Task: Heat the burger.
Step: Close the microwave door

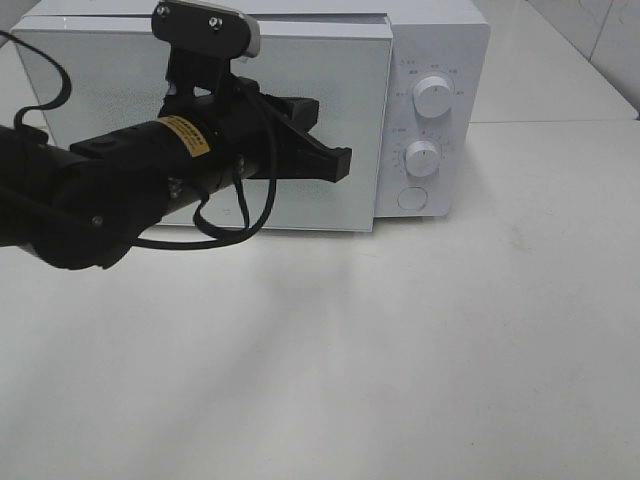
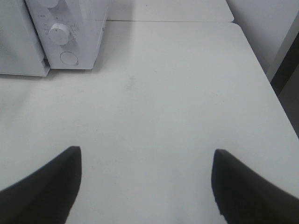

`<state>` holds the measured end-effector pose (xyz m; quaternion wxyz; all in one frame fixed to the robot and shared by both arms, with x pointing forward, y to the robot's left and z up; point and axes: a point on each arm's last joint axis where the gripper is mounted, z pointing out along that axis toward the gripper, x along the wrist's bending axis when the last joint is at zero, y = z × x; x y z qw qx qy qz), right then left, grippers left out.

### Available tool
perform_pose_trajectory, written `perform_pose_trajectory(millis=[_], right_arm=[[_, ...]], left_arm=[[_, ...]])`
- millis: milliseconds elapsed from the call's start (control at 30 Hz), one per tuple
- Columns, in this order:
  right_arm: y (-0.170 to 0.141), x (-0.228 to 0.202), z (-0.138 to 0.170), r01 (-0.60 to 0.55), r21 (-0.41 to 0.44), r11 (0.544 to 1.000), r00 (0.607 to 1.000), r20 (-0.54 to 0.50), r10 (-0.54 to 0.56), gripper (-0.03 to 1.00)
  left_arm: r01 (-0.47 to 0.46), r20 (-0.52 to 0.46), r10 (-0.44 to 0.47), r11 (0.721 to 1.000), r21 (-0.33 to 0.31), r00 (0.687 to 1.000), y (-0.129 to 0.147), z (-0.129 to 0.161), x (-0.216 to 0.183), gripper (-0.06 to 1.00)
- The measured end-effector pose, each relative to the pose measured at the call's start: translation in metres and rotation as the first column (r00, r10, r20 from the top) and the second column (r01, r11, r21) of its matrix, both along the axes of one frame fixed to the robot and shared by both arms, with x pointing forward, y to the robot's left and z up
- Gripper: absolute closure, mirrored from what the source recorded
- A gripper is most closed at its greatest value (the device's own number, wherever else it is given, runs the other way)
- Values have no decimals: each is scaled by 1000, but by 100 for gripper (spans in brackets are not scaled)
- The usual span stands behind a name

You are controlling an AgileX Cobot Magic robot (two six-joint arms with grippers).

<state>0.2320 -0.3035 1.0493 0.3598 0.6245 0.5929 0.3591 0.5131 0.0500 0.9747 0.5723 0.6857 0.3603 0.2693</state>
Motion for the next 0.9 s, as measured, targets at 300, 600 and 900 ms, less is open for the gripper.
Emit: perform_pose_trajectory(millis=[300,600,900], right_arm=[[0,0,0,0,0,1000,1000,0,0,22],[0,0,0,0,0,1000,1000,0,0,22],[0,0,0,0,0,1000,1000,0,0,22]], left_arm=[[4,18,-4,1000,-15,1000,-22,4,22,94],[1,26,0,1000,-13,1000,-36,5,37,94],[-38,63,36,999,22,997,-47,7,51,94]])
